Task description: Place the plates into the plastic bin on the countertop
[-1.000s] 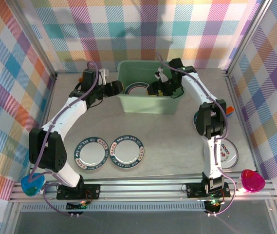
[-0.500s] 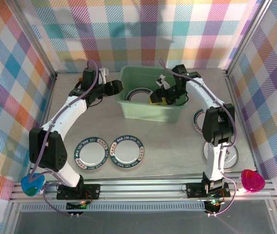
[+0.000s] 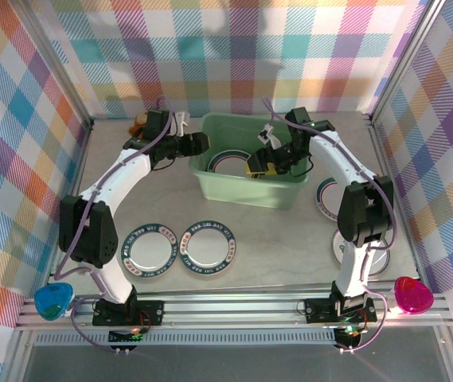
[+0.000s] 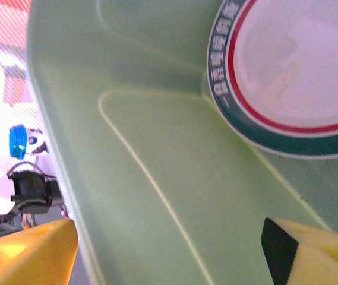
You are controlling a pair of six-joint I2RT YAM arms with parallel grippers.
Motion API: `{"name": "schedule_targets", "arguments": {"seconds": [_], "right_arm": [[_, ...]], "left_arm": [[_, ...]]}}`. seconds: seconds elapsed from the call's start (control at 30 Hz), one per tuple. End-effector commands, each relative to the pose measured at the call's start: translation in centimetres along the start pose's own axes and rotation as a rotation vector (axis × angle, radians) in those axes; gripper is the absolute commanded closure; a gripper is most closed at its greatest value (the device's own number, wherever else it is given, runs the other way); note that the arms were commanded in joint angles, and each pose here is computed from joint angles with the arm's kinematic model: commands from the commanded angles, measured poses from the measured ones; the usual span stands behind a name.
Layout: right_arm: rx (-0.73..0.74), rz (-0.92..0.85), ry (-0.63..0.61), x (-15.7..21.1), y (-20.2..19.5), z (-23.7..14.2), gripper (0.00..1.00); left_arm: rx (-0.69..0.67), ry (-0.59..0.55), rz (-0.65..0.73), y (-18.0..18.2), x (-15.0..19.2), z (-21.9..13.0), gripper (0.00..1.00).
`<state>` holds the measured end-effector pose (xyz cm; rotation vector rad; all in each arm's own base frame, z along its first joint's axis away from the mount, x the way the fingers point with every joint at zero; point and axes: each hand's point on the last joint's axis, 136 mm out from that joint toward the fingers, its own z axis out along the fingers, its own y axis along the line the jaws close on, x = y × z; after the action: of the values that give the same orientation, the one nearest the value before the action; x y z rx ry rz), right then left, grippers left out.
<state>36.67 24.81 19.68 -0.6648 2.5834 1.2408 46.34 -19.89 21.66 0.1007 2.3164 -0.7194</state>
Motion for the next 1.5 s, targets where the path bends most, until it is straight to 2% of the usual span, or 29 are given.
{"name": "schedule_targets", "arguments": {"seconds": [0.0, 0.13, 0.27, 0.37, 0.53, 0.63, 0.87, 1.03, 1.3, 1.4, 1.47], "right_arm": [[0.029, -0.083, -0.141, -3.6, 3.2, -3.6, 0.16], [0.112, -0.066, -0.233, -5.3, 3.0, -6.3, 0.14], [0.206, 0.013, -0.332, -6.3, 1.2, -9.5, 0.12], [0.294, 0.055, -0.407, -6.6, -0.3, -12.1, 0.11], [0.449, 0.166, -0.520, -5.8, -3.4, -16.4, 0.08], [0.504, 0.259, -0.569, -4.4, -5.8, -18.4, 0.08], [0.630, 0.492, -0.556, 0.8, -12.7, -19.8, 0.07], [0.684, 0.661, -0.530, 4.6, -17.2, -20.2, 0.03], [0.783, 0.757, -0.487, 8.1, -22.3, -20.3, 0.00], [0.801, 0.795, -0.482, 9.1, -23.5, -20.8, 0.01], [0.811, 0.816, -0.475, 9.8, -24.2, -21.0, 0.01]], "left_arm": [[0.034, 0.026, 0.061, -1.7, 0.2, 0.4, 0.31], [-0.003, 0.028, 0.062, -1.5, 0.5, 0.9, 0.34], [-0.048, 0.048, 0.047, -1.0, 1.1, 1.3, 0.39], [-0.085, 0.059, 0.041, -0.9, 1.6, 1.5, 0.46], [-0.179, 0.077, 0.013, -0.2, 2.9, 1.0, 0.61], [-0.208, 0.067, -0.009, 0.0, 3.6, 0.2, 0.64], [-0.257, 0.060, -0.042, 0.7, 4.6, -2.1, 0.70], [-0.302, 0.064, -0.047, 1.4, 5.3, -3.5, 0.73], [-0.314, 0.059, -0.056, 1.7, 5.3, -4.5, 0.73], [-0.278, 0.042, -0.051, 0.9, 4.8, -4.7, 0.71], [-0.256, 0.032, -0.036, 0.3, 4.1, -4.9, 0.63]]}}
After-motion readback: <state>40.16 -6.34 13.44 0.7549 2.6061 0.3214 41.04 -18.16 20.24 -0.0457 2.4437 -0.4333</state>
